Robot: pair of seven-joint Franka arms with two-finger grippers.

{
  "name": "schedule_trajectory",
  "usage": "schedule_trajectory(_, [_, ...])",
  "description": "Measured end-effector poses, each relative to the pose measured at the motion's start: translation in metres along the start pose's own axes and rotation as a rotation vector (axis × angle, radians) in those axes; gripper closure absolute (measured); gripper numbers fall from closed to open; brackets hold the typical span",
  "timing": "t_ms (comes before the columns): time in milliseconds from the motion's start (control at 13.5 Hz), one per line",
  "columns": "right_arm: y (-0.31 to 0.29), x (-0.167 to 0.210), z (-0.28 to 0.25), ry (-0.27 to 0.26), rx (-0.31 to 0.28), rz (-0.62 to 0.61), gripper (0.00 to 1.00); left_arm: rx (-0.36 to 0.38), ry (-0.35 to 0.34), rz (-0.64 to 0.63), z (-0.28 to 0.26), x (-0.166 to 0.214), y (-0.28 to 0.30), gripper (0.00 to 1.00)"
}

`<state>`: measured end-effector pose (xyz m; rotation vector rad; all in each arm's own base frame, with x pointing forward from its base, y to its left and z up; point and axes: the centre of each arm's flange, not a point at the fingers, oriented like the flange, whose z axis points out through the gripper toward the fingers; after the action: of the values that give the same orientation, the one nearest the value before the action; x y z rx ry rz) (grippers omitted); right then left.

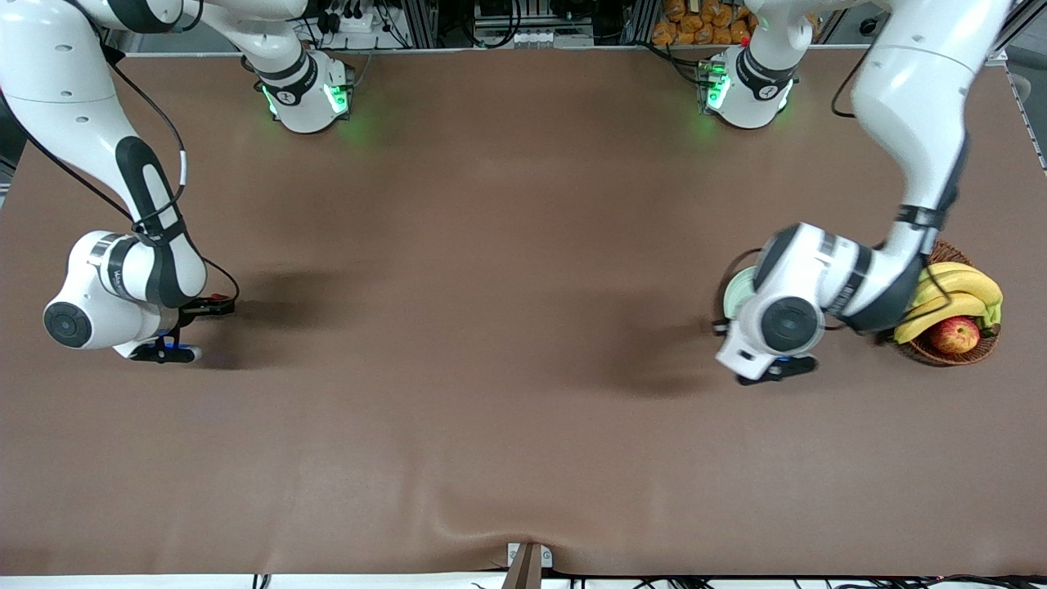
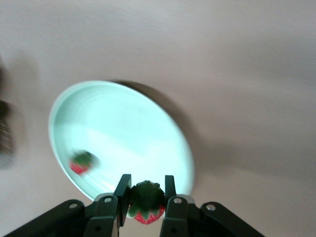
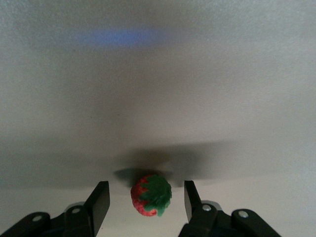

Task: Collect all strawberries into plate
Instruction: 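Place the strawberry on the plate with the left gripper while the right gripper grasps, then set the third strawberry mid-table with the right gripper while the left gripper approaches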

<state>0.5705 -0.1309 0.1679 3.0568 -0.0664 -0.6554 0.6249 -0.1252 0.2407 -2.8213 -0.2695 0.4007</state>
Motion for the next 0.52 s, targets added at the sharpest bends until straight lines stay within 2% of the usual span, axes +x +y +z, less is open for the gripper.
schedule_trajectory(74, [0.0, 0.0, 0.001, -0.001, 0.0, -0.008, 0.34, -0.01, -0.007, 0.001, 0.013, 0.008, -0.013, 0.68])
schedule_trajectory(223, [0.0, 0.0, 0.001, -0.001, 0.0, -0.023, 0.56, -0.04, -0.009, 0.015, 0.032, 0.018, -0.027, 0.68])
schedule_trajectory(297, [-0.001, 0.0, 0.0, 0.0, 0.0, -0.026, 0.67, -0.052, -0.005, 0.024, 0.037, 0.021, -0.03, 0.63])
schedule_trajectory(519, [-0.004, 0.003, -0.004, 0.012, 0.0, -0.038, 0.68, -0.067, 0.013, 0.025, 0.033, 0.023, -0.034, 0.35])
